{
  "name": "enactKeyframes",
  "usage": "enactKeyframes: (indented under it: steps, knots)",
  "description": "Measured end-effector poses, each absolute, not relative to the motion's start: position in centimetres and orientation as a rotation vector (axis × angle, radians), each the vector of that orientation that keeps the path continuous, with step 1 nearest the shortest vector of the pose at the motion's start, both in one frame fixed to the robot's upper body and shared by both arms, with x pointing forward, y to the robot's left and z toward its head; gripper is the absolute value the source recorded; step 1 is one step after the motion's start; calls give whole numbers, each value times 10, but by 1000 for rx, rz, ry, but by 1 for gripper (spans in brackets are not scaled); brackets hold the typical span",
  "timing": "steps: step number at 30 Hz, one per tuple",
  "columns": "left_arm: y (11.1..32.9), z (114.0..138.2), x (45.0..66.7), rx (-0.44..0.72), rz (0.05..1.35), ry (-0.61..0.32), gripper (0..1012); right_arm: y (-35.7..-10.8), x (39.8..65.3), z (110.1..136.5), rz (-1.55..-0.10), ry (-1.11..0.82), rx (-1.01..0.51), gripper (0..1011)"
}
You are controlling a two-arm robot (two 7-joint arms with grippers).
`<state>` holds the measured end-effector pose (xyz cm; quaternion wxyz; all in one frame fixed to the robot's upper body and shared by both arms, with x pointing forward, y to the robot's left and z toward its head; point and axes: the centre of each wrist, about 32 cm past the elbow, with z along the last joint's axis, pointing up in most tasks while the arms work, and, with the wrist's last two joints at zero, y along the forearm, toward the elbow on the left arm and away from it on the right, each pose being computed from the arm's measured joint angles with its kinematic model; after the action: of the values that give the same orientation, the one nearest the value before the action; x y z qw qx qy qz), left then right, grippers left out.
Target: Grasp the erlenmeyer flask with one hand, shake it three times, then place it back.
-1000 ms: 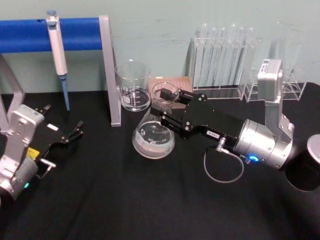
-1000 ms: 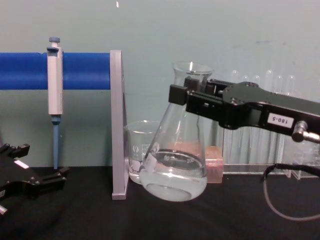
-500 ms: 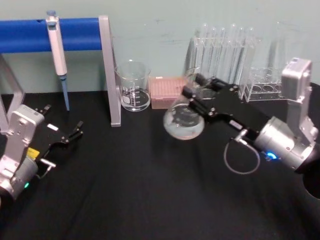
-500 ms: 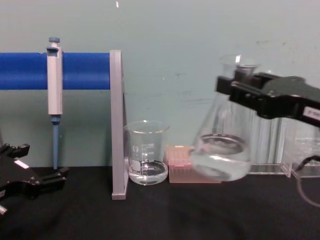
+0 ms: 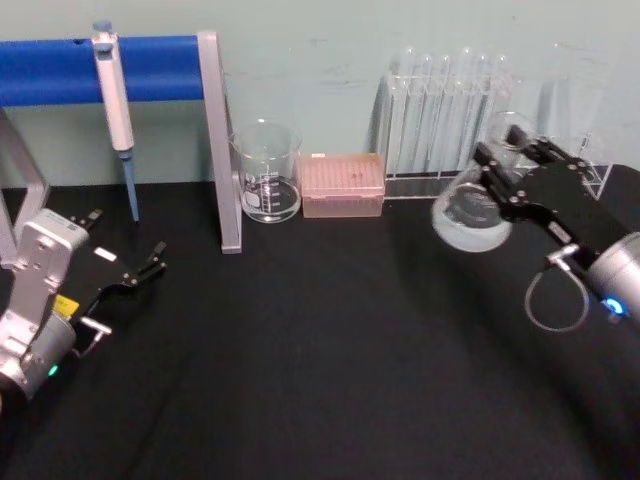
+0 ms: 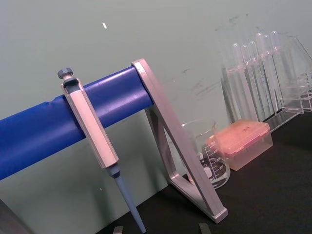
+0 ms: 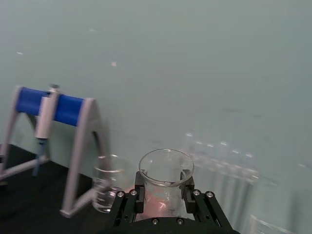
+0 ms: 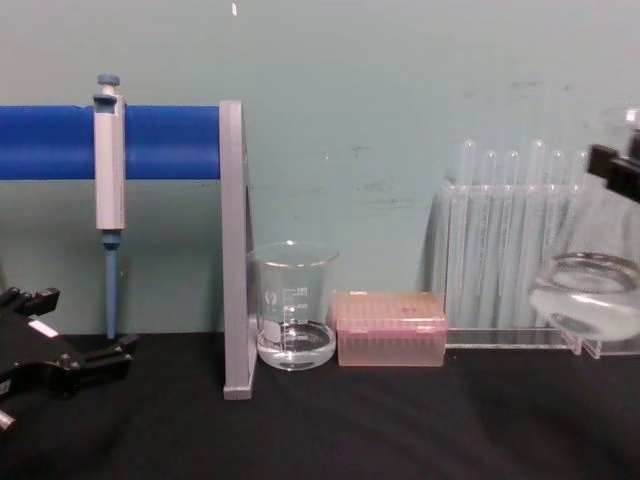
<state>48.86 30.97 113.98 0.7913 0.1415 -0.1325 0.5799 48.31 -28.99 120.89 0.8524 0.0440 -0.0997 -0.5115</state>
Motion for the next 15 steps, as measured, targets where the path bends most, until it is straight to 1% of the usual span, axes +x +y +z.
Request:
enactKeyframes:
  steps: [5,8,15]
  knots:
    - [310,1140,489,304,1248,-285,1001,-298,478,1208,-1138,-208,85,456]
    - [310,1140,489,304,1248,-285,1001,-300,478,1208,-1146,-206,85,457]
    - [310,1140,489,305,1248,-285,1001,-294,482,1207,-1092,-200,89,456]
